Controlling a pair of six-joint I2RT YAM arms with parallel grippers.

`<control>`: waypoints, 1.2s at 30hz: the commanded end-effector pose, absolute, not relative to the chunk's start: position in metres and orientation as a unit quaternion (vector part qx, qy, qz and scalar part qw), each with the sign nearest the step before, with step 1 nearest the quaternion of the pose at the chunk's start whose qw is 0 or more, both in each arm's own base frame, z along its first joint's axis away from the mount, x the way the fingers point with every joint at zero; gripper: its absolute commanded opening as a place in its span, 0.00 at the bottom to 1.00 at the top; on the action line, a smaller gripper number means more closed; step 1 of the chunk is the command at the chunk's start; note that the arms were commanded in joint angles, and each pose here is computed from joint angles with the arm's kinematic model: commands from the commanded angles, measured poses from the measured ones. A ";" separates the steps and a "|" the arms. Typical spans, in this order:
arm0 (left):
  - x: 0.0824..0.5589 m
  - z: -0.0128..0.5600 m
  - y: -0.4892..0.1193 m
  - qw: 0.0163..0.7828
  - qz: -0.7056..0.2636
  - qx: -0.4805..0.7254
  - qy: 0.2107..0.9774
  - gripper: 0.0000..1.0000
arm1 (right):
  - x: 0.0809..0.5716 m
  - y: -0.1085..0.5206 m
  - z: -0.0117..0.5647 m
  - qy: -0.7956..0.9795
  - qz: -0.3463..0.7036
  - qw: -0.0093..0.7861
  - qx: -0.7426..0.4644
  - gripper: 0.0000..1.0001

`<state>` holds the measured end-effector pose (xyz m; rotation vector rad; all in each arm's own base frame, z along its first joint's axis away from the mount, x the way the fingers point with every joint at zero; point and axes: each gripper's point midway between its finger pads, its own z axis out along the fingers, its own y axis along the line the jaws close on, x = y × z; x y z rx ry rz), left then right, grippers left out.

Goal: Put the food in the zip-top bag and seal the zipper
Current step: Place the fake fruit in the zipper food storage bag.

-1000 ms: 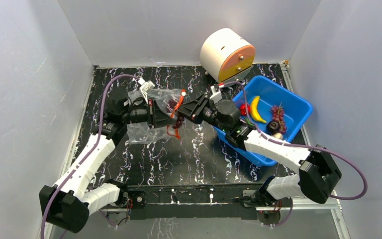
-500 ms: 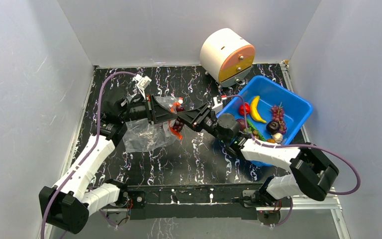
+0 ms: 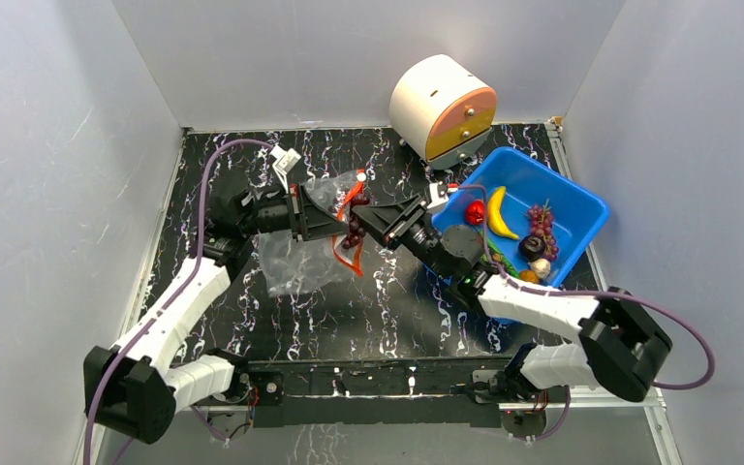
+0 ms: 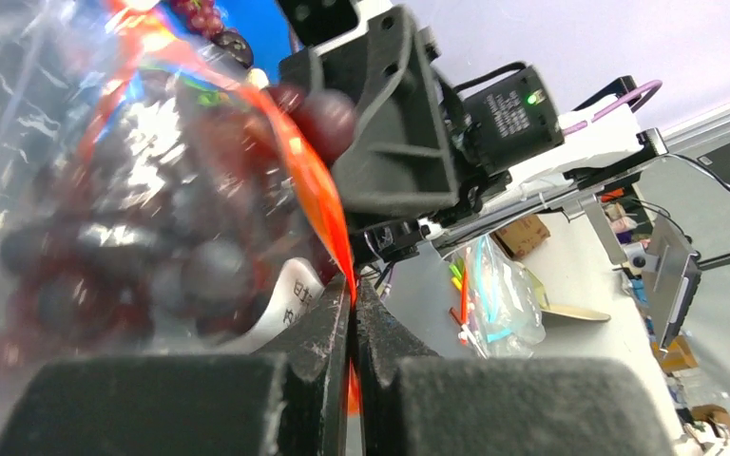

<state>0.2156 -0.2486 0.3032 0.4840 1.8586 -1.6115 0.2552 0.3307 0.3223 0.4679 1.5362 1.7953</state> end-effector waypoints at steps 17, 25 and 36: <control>0.218 0.334 -0.252 0.349 -0.636 0.192 0.661 0.00 | 0.241 0.352 0.308 0.650 0.665 0.355 0.095 0.35; 0.219 0.340 -0.253 0.355 -0.640 0.202 0.651 0.00 | 0.213 0.379 0.313 0.633 0.722 0.279 0.025 0.34; 0.214 0.301 -0.241 0.393 -0.574 0.222 0.683 0.00 | 0.207 0.365 0.314 0.675 0.668 0.315 -0.009 0.53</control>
